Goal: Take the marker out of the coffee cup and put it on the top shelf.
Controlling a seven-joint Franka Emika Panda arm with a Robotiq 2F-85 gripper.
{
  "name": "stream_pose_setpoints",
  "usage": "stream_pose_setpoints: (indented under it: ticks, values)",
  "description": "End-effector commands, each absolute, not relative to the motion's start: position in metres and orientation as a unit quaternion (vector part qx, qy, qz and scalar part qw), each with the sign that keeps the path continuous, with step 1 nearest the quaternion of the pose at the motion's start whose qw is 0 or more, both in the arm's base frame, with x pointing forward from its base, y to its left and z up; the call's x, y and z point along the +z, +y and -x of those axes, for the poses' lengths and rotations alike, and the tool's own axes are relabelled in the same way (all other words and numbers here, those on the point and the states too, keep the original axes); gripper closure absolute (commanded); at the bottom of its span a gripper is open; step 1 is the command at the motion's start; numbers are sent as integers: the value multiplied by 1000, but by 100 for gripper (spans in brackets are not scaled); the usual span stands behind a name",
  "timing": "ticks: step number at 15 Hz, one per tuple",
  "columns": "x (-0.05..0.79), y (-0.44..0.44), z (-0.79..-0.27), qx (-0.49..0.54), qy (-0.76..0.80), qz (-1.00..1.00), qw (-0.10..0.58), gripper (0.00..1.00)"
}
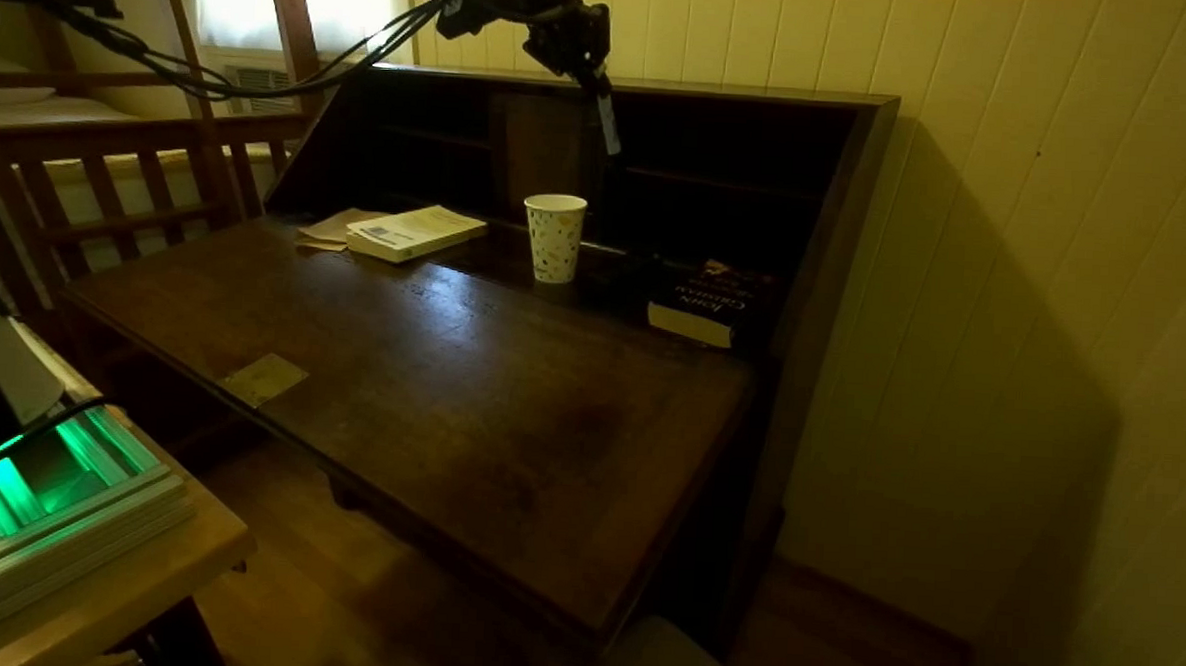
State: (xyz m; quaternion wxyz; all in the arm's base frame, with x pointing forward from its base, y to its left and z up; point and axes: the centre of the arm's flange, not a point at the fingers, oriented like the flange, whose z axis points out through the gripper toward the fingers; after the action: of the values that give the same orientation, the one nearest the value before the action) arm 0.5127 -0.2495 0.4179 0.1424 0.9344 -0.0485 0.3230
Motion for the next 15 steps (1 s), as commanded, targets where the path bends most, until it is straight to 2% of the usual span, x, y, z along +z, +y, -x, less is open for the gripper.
stream_pose_setpoints:
  ticks: [1,9,15]
  values:
    - [404,-241,-509,349,-1,-916,197,96]
    - [380,-251,-506,386,66,-882,263,96]
    - [366,-240,-512,429,101,-853,278,96]
